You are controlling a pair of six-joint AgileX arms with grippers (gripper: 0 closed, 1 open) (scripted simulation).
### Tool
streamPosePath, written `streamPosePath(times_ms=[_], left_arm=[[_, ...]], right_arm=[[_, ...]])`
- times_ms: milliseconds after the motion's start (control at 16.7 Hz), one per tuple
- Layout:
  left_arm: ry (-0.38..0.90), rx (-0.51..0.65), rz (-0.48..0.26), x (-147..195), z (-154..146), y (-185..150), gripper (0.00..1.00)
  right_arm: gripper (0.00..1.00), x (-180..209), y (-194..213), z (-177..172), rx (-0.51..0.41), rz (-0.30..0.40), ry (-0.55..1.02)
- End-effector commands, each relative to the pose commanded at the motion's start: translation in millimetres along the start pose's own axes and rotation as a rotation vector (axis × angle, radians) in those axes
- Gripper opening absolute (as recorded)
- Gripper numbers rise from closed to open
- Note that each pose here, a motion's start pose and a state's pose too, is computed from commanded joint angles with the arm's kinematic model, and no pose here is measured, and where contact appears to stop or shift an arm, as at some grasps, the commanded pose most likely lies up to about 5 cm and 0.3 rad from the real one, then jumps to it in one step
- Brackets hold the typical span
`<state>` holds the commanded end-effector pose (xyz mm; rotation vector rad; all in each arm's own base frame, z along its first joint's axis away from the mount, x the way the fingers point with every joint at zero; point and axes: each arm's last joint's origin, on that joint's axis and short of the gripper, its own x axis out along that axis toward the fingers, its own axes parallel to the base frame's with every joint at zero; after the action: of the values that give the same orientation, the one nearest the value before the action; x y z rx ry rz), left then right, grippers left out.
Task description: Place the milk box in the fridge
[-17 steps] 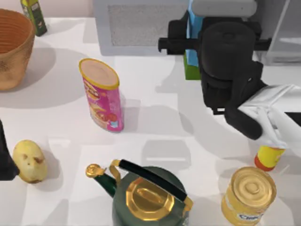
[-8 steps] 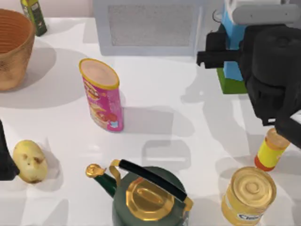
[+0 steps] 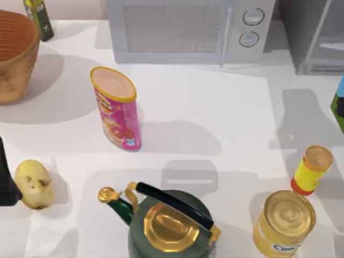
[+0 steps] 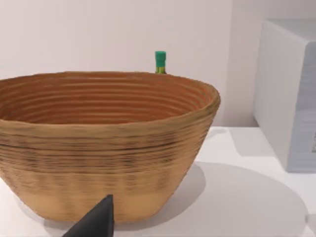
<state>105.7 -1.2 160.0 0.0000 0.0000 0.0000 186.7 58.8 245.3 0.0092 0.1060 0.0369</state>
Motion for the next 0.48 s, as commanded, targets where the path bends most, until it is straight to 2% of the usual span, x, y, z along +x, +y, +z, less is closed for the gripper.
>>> streamPosePath(times_ms=[240, 480], left_arm=[[0.0, 0.0, 0.0, 0, 0, 0, 1.0], [0.0, 0.0, 0.0, 0, 0, 0, 1.0]], right_arm=[[0.0, -53, -36, -29, 0.007, 0.0, -0.092], [0.0, -72, -52, -69, -0.004, -0.023, -0.118]])
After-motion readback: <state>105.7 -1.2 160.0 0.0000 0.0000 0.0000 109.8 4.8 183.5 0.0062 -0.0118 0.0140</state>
